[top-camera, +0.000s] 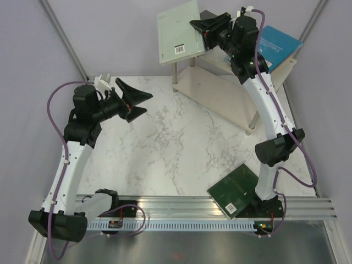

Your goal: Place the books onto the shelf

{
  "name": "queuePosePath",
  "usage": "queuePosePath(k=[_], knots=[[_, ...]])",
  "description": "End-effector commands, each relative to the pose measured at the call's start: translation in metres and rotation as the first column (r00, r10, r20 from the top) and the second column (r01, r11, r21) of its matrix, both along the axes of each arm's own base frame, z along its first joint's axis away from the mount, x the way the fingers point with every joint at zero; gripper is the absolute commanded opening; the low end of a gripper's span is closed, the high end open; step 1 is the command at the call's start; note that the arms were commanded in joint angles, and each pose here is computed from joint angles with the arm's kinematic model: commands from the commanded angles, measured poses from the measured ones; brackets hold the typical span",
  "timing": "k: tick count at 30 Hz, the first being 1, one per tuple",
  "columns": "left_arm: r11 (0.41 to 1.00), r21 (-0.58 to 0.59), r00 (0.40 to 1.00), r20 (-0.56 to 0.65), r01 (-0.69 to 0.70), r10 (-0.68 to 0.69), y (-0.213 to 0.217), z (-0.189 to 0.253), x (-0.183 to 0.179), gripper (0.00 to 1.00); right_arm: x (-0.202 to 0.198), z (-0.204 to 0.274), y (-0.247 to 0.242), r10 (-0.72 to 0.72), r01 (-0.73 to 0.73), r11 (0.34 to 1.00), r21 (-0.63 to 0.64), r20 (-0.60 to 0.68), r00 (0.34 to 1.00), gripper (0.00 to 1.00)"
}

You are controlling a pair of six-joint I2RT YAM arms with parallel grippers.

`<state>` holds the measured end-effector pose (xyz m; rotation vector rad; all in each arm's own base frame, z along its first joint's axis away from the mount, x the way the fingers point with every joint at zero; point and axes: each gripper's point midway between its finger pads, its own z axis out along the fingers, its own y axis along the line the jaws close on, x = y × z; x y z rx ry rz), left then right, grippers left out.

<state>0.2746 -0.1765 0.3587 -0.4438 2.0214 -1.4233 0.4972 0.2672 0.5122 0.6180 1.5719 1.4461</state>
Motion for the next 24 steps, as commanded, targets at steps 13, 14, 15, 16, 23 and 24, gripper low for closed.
queuePosePath(k=[13,14,15,16,23,24], knots=[[0.934,-0.357,0.951,0.282,-0.02,0.128,0.001,0.161,0.032,1.0,-0.138,0.105,0.005,0.11,-0.166,0.968,0.19,0.275,0.955,0.0],[0.934,-0.356,0.954,0.275,-0.017,0.122,-0.001,0.158,0.033,1.0,-0.139,0.102,0.012,0.127,-0.183,0.964,0.192,0.274,0.953,0.0],[0.935,-0.354,0.958,0.263,-0.017,0.117,-0.002,0.153,0.034,1.0,-0.144,0.101,0.021,0.149,-0.207,0.957,0.202,0.268,0.952,0.0],[0.935,-0.353,0.959,0.259,-0.013,0.111,-0.004,0.151,0.033,1.0,-0.144,0.098,0.026,0.16,-0.217,0.954,0.206,0.262,0.952,0.0],[0.935,-0.352,0.966,0.253,0.043,0.051,-0.024,0.149,0.023,1.0,-0.156,0.089,0.058,0.226,-0.28,0.936,0.213,0.246,0.943,0.0],[0.934,-0.353,0.965,0.257,0.046,0.049,-0.024,0.151,0.022,1.0,-0.156,0.087,0.06,0.229,-0.283,0.935,0.214,0.245,0.942,0.0]])
